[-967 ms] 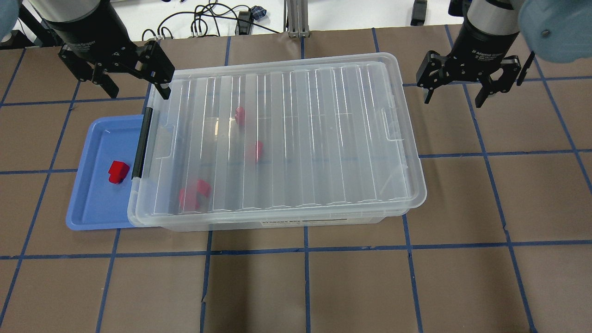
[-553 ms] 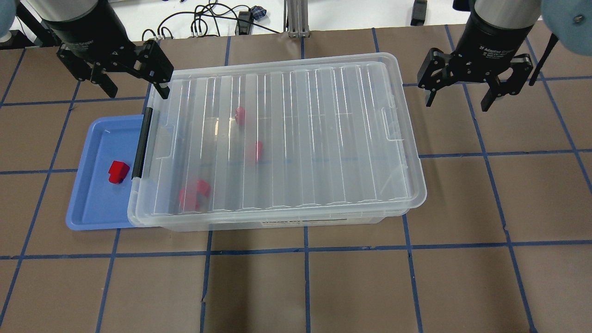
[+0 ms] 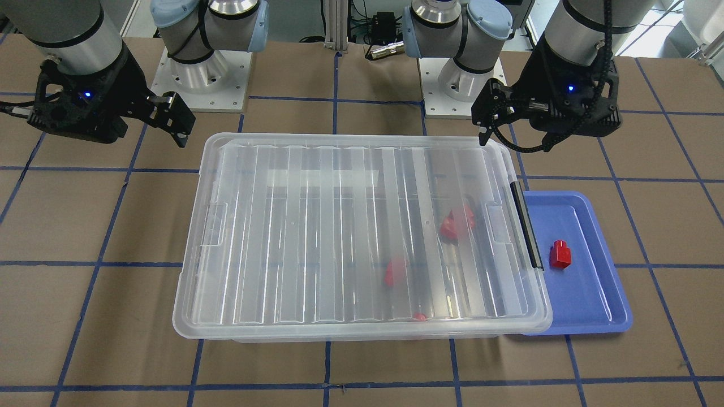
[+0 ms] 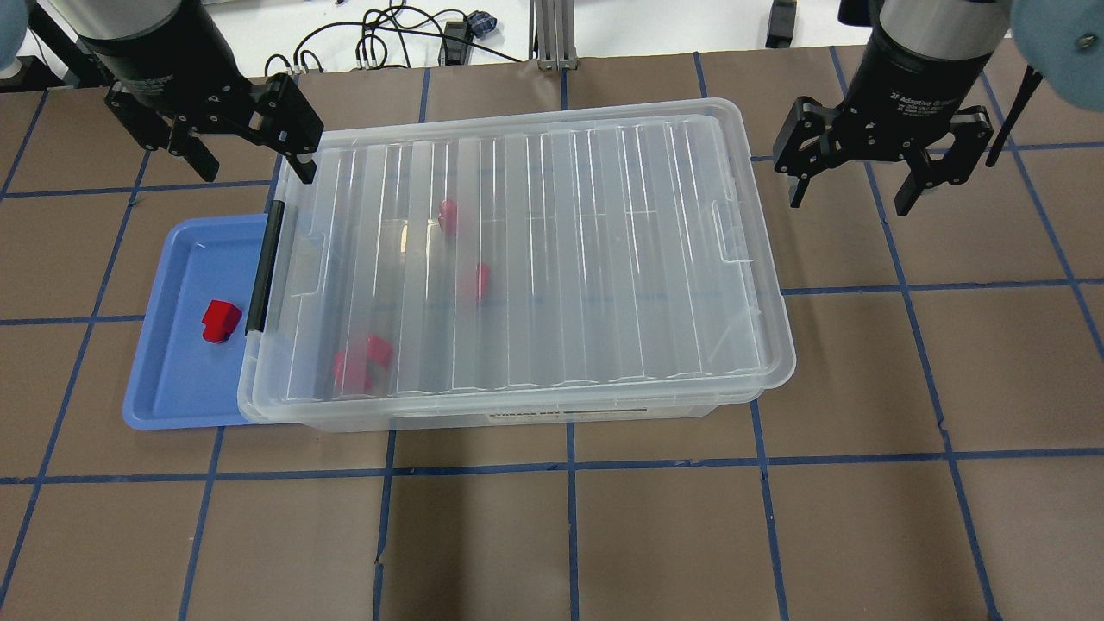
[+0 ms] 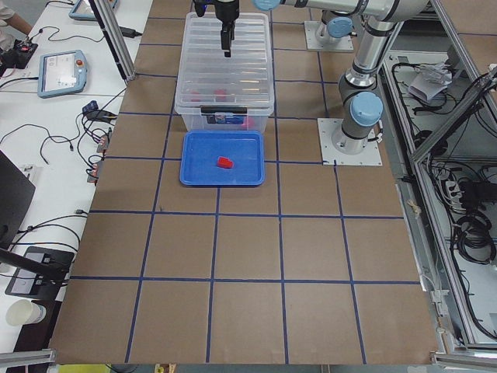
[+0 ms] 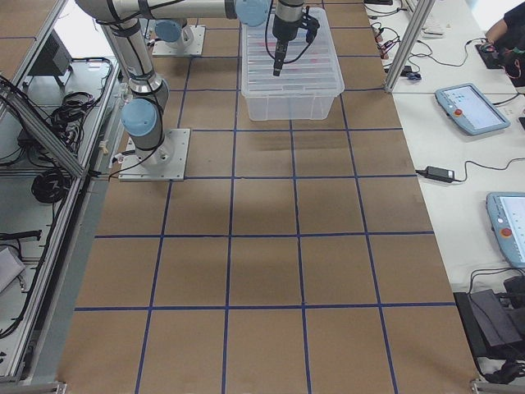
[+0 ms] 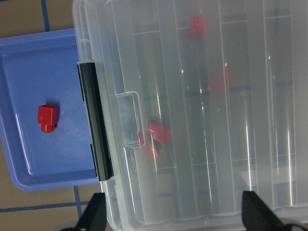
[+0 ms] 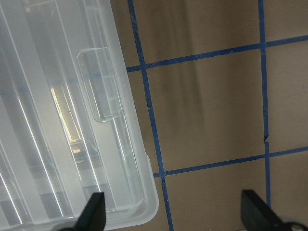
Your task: Place red block in blue tray from box
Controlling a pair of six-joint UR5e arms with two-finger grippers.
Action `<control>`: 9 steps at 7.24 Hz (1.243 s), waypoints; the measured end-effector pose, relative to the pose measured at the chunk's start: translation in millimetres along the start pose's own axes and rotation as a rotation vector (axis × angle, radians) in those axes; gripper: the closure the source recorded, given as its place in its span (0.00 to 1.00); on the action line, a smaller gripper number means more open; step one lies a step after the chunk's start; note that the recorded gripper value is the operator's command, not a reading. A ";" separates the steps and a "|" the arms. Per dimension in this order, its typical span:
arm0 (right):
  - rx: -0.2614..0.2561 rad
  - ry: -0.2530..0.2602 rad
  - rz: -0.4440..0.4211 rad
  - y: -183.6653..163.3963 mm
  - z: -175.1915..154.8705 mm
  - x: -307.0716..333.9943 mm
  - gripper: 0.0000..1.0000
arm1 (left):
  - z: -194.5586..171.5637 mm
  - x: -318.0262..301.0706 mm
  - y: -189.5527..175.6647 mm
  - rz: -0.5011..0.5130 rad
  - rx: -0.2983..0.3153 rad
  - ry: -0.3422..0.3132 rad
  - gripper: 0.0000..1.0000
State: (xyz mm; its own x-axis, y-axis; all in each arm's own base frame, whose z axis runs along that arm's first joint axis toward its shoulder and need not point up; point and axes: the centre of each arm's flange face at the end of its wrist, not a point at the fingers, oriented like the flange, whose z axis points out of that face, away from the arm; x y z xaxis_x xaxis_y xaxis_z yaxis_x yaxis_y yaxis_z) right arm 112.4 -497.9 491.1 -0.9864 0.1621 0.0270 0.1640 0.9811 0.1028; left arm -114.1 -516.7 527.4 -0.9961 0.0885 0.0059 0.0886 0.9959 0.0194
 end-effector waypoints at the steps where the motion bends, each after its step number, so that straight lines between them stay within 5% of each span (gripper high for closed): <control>1: 0.004 -0.002 0.000 0.8 -1.0 0.0 0.00 | -0.4 0.1 0.4 0.000 0.001 0.000 0.00; 9: 0.005 -0.005 0.014 -3.5 0.8 5.2 0.00 | 1.8 2.0 1.8 0.006 -0.002 -0.006 0.00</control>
State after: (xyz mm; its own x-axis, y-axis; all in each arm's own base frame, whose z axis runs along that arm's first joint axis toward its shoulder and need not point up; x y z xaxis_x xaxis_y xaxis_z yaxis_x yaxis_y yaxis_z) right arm 106.7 -500.4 490.1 -0.9840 0.1764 0.0238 0.1779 0.9792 0.0979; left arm -116.0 -514.7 525.7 -0.9955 0.0946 0.0004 0.0946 0.9953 0.0211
